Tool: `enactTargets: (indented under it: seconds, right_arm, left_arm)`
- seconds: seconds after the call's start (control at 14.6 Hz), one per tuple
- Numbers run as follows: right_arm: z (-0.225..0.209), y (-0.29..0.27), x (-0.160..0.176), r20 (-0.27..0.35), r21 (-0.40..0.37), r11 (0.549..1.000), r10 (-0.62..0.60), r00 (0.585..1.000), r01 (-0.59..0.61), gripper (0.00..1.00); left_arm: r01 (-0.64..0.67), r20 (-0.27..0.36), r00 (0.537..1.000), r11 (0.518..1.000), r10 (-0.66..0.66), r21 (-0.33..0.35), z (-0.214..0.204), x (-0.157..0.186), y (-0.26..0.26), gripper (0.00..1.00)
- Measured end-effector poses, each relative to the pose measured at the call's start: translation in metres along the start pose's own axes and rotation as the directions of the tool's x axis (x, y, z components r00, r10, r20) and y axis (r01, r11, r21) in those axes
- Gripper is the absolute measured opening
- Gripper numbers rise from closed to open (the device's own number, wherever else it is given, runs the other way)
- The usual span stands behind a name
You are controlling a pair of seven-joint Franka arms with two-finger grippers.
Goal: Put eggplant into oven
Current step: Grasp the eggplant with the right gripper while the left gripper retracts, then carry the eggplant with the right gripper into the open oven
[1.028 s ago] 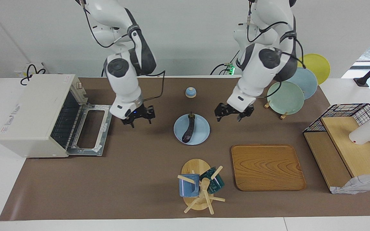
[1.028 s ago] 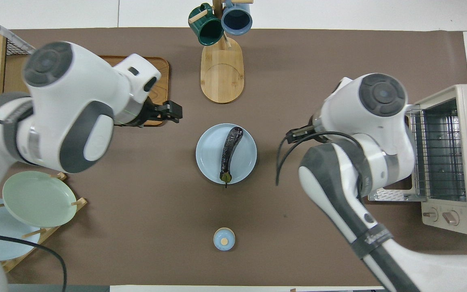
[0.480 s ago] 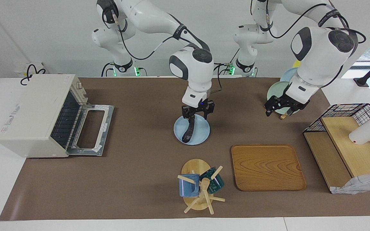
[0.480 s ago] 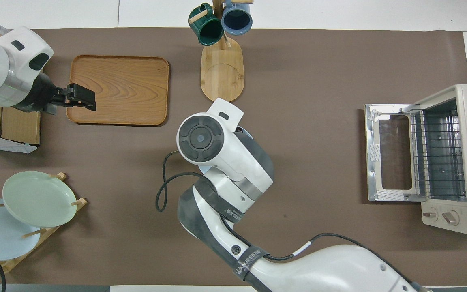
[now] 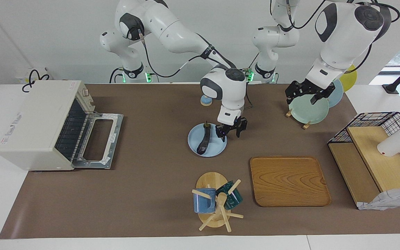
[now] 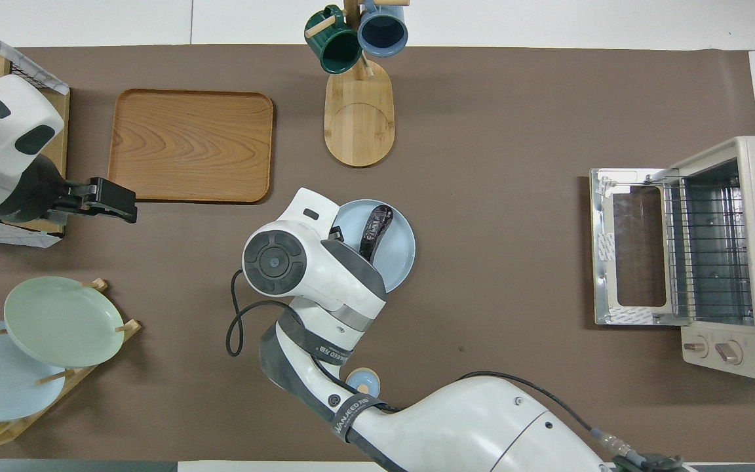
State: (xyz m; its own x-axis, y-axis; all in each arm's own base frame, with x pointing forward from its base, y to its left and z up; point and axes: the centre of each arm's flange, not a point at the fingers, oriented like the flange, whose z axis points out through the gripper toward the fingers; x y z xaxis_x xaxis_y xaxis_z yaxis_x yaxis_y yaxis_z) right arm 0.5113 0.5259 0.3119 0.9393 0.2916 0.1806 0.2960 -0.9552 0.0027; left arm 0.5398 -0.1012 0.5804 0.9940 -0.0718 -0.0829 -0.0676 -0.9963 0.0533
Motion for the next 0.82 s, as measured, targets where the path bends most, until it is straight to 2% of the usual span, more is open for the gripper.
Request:
enactTargets:
  seconds: [0.07, 0.34, 0.48, 0.82]
  right_arm:
    - [0.002, -0.005, -0.004, 0.001, -0.007, 1.0, -0.01, 1.0, 0.01, 0.73]
    - [0.009, -0.001, -0.007, 0.014, -0.04, 0.999, -0.024, 1.0, 0.025, 0.32]
    - [0.015, 0.001, -0.011, 0.029, -0.051, 0.998, -0.025, 0.999, 0.027, 0.32]
    - [0.016, 0.002, -0.012, 0.032, -0.054, 0.998, -0.027, 0.999, 0.028, 0.33]
  left_arm:
    - [0.0, 0.003, 1.0, 1.0, 0.0, 0.001, 0.0, -0.003, 0.0, 1.0]
    - [0.006, 0.031, 0.999, 1.0, -0.007, 0.019, -0.006, -0.016, -0.006, 1.0]
    - [0.015, 0.041, 0.999, 1.0, -0.016, 0.027, -0.011, -0.021, -0.012, 1.0]
    - [0.026, -0.007, 1.0, 0.999, -0.025, 0.022, -0.035, -0.023, -0.018, 1.0]
